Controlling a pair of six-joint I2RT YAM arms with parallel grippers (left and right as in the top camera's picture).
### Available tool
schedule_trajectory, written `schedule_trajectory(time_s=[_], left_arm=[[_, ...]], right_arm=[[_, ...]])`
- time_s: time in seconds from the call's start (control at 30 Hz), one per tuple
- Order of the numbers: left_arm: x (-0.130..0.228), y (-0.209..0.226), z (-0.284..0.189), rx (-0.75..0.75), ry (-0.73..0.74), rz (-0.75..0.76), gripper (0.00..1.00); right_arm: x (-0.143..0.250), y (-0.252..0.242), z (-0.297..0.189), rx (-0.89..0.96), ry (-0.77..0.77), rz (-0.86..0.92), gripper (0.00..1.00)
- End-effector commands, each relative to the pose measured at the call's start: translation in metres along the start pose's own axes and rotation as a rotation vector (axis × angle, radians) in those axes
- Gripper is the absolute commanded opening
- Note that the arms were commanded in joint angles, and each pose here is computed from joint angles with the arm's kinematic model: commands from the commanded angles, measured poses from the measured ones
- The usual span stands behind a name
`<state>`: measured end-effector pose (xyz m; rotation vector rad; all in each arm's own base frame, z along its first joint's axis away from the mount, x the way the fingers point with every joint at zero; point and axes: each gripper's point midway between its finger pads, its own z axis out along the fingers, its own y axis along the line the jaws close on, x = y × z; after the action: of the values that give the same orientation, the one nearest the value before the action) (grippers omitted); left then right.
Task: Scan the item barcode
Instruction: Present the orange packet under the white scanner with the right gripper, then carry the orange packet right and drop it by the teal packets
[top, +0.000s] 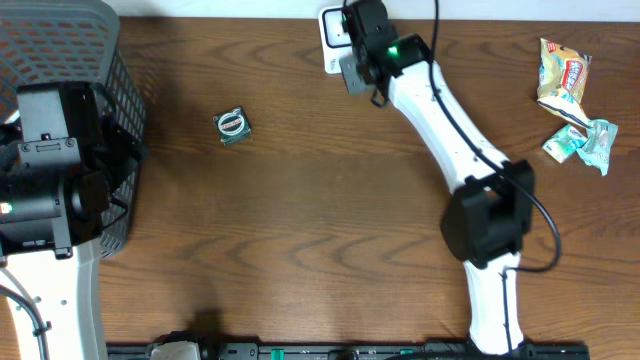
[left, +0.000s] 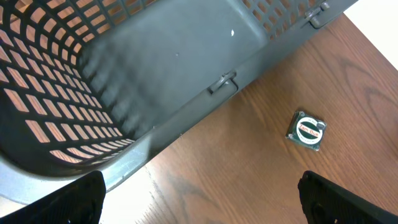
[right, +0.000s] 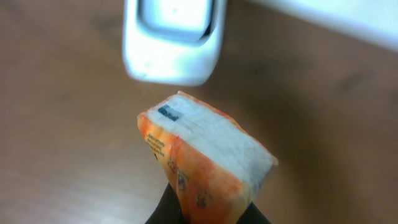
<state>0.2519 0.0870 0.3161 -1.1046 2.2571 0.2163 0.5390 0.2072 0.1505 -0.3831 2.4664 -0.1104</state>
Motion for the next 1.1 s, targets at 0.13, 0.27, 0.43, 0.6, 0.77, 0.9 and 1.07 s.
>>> schedule_trajectory(time_s=[0.13,0.27,0.43,0.6,0.77,0.9,1.07], left_arm=[[0.0,0.003,0.002,-0.016,0.0,-0.017,0.97],[0.0,0.003,0.002,-0.016,0.0,-0.016,0.98],[0.0,0.003,0.002,-0.016,0.0,-0.016,0.98],[0.0,0.003,0.002,-0.016,0.0,-0.017,0.98],[0.0,0.003,0.002,-0.016,0.0,-0.017,0.98],[0.0,0.003,0.002,-0.016,0.0,-0.017,0.98],[0.0,0.003,0.002,-0.016,0.0,-0.016,0.98]], right_arm=[[-0.068,-0.023,0.019,0.324,-0.215,-0.252,0.01],[-0.098,-0.003,0.034,0.38,-0.339,-0.479,0.01],[-0.108,0.004,0.044,0.401,-0.402,-0.502,0.01],[-0.098,0.023,0.063,0.32,-0.379,-0.681,0.01],[-0.086,0.018,0.079,0.343,-0.321,-0.783,0.01],[-0.082,0.016,0.08,0.347,-0.3,-0.789,0.01],[-0.088,-0.002,0.066,0.4,-0.282,-0.758,0.01]])
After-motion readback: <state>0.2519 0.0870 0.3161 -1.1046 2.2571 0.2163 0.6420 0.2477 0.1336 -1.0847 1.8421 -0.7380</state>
